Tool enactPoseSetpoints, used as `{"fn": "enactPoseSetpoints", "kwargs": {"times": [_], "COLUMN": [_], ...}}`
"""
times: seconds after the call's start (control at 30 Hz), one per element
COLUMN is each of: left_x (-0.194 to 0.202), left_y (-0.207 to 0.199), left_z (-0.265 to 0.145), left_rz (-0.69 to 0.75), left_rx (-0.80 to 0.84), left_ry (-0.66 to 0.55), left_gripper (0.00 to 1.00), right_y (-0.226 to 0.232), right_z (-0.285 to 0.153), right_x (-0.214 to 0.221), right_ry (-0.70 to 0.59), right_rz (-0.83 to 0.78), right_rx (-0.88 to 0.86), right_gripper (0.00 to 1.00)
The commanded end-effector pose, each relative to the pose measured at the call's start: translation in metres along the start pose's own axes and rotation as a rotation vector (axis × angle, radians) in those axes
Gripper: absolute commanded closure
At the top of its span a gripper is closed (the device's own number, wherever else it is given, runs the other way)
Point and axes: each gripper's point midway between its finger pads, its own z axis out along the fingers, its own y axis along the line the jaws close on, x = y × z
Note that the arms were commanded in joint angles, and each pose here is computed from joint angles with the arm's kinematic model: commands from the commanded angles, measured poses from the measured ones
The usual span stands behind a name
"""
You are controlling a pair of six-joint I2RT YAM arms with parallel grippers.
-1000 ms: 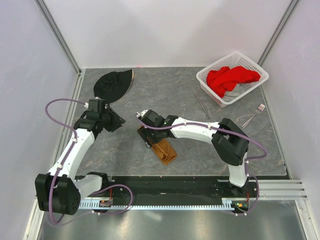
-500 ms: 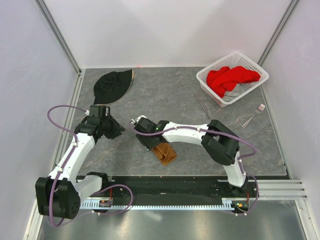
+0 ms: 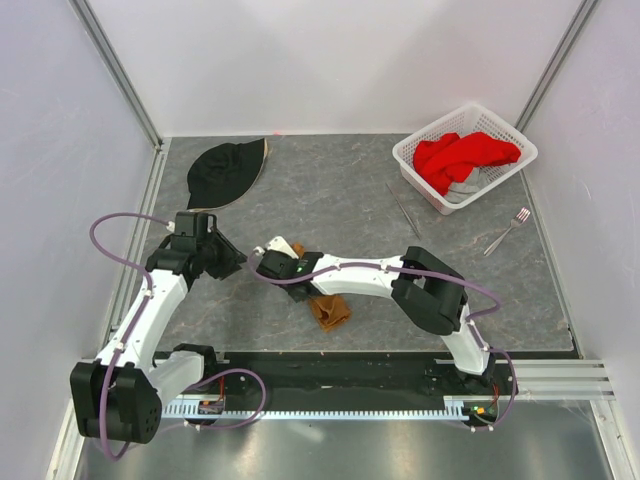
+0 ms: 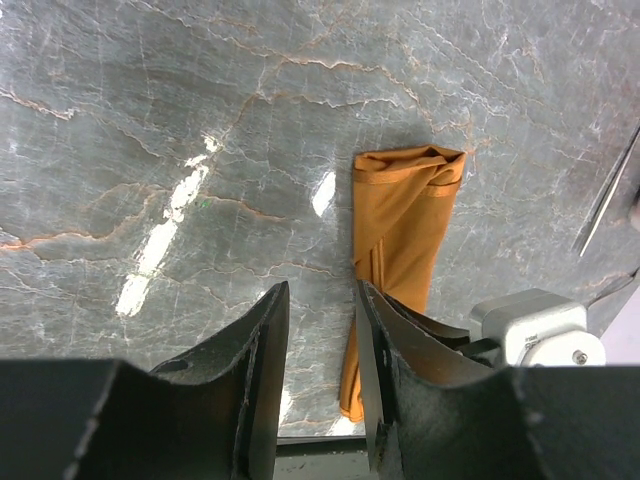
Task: Fold the napkin into a case and place the utensils inside
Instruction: Pick up the smaller rectangle-folded napkin from the center of the board, then turn over the smaller rectangle-folded napkin at the center of the board.
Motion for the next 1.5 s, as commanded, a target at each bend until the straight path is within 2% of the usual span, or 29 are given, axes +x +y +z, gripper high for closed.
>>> {"fn": "enactPoseSetpoints", "kwargs": {"times": [0.0, 0.07, 0.13, 0.4, 0.67, 0.9, 1.1, 1.17, 1.27, 1.3, 1.33, 1.37, 1.4, 1.43, 1.47], "left_x": [-0.001, 0.001, 0.001, 0.001, -0.003, -0.005, -0.003, 0.003, 0.012, 0.014, 0.019, 0.028, 0.038, 0.039, 0.045], "left_y": [0.002, 0.003, 0.003, -0.004, -0.015, -0.022, -0.028, -0.032, -0.038, -0.046, -0.047, -0.050, -0.055, -0.065, -0.064], "left_z": [-0.002, -0.001, -0.003, -0.010, -0.025, -0.033, -0.031, -0.025, -0.014, -0.011, -0.006, 0.000, 0.004, 0.005, 0.015], "left_rz": [0.029, 0.031, 0.038, 0.049, 0.052, 0.049, 0.053, 0.062, 0.079, 0.096, 0.103, 0.107, 0.131, 0.153, 0.160], "left_rx": [0.009, 0.008, 0.016, 0.055, 0.106, 0.130, 0.160, 0.185, 0.228, 0.264, 0.273, 0.283, 0.294, 0.311, 0.282], "left_ry": [-0.002, 0.005, 0.005, 0.002, -0.024, -0.036, -0.009, 0.027, 0.084, 0.089, 0.115, 0.168, 0.206, 0.218, 0.243], "left_gripper": [0.60, 0.60, 0.60, 0.61, 0.62, 0.61, 0.61, 0.61, 0.61, 0.61, 0.61, 0.61, 0.61, 0.61, 0.62], "right_y": [-0.010, -0.006, 0.003, 0.053, 0.070, 0.058, 0.034, 0.025, 0.007, 0.003, -0.009, -0.016, -0.028, -0.039, -0.054], "right_z": [-0.009, -0.017, -0.026, -0.078, -0.090, -0.072, -0.054, -0.049, -0.035, -0.028, -0.020, -0.011, -0.009, -0.003, 0.005], "right_x": [-0.016, -0.027, -0.036, -0.079, -0.066, -0.046, -0.025, -0.021, -0.008, -0.002, 0.001, 0.014, 0.015, 0.019, 0.026], "right_ry": [-0.024, -0.038, -0.042, -0.106, -0.026, -0.017, 0.003, 0.005, 0.030, 0.034, 0.029, 0.111, 0.108, 0.063, 0.120], "right_rz": [0.001, 0.010, 0.019, 0.199, 0.388, 0.534, 0.586, 0.598, 0.621, 0.602, 0.589, 0.612, 0.591, 0.478, 0.474], "right_rx": [0.068, 0.044, -0.021, -0.536, -0.979, -1.203, -1.225, -1.230, -1.222, -1.216, -1.201, -1.145, -1.085, -1.021, -0.871], "right_gripper": [0.87, 0.96, 1.00, 1.00, 1.00, 1.00, 0.97, 0.93, 0.84, 0.75, 0.72, 0.69, 0.61, 0.59, 0.56]}}
